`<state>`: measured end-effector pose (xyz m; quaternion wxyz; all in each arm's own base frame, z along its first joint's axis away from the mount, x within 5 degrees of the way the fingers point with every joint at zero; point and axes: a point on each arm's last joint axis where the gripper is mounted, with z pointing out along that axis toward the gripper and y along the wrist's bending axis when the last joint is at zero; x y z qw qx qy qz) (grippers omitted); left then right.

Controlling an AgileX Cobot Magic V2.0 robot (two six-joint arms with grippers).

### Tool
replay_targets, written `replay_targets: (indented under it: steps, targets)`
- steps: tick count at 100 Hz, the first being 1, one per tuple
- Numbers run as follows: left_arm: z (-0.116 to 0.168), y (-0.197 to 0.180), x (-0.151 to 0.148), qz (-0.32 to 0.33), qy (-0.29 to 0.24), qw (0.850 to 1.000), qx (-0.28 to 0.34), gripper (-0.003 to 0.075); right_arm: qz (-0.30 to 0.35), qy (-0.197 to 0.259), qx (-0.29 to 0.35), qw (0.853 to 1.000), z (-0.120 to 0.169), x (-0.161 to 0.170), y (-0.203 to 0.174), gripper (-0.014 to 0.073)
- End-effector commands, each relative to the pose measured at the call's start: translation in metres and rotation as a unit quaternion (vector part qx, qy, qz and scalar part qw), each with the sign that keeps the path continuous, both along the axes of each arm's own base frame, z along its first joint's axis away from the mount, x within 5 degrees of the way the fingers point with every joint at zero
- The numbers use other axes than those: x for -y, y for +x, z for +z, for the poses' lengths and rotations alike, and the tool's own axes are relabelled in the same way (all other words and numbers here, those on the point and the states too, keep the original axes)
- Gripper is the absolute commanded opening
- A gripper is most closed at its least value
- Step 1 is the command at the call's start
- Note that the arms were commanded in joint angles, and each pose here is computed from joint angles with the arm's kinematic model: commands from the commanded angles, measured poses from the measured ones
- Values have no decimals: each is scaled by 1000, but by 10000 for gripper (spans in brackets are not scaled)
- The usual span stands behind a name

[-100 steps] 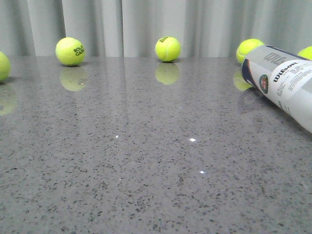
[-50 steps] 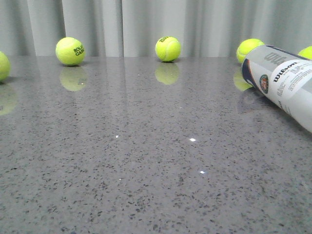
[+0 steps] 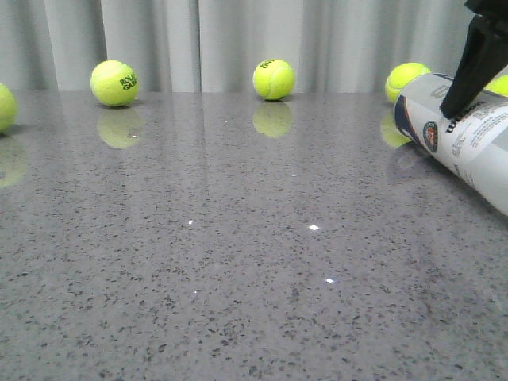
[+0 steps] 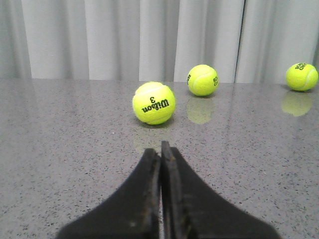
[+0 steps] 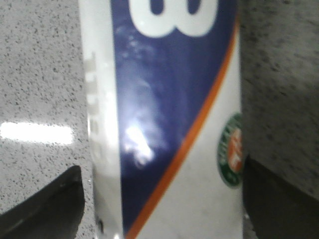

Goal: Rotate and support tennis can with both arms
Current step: 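Grasp the Wilson can with the right gripper and lift it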

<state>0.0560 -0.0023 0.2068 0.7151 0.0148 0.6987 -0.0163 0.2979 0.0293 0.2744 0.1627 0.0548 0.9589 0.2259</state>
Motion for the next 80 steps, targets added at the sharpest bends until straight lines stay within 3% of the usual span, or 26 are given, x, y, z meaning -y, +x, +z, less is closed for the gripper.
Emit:
replay_targets:
  steps: [1,11,31,48,57,64,72,80]
  targets:
    - [-6,-1,0,-1,-5,999,36,-19,3,30,45,999,17,-4,6,631]
    - [-6,-1,0,-1,-5,999,36,-18,7,37,47,998,16,-5,6,590]
    - [-6,-1,0,-1,-5,999,36,-18,44,30,60,997,26,-7,7,351]
    - [-6,-1,0,-1,-5,999,36,-18,140,1,118,983,52,-21,9,339]
    - [-6,-1,0,-1,-5,999,36,-19,214,-39,168,961,66,-38,10,339]
    - [-6,-1,0,-1,-5,999,36,-19,274,-76,210,935,76,-54,9,339]
    - [-6,-1,0,-1,-5,999,36,-19,346,-120,253,895,83,-77,6,339]
    - [-6,-1,0,-1,-5,999,36,-18,418,-160,295,844,84,-97,3,339]
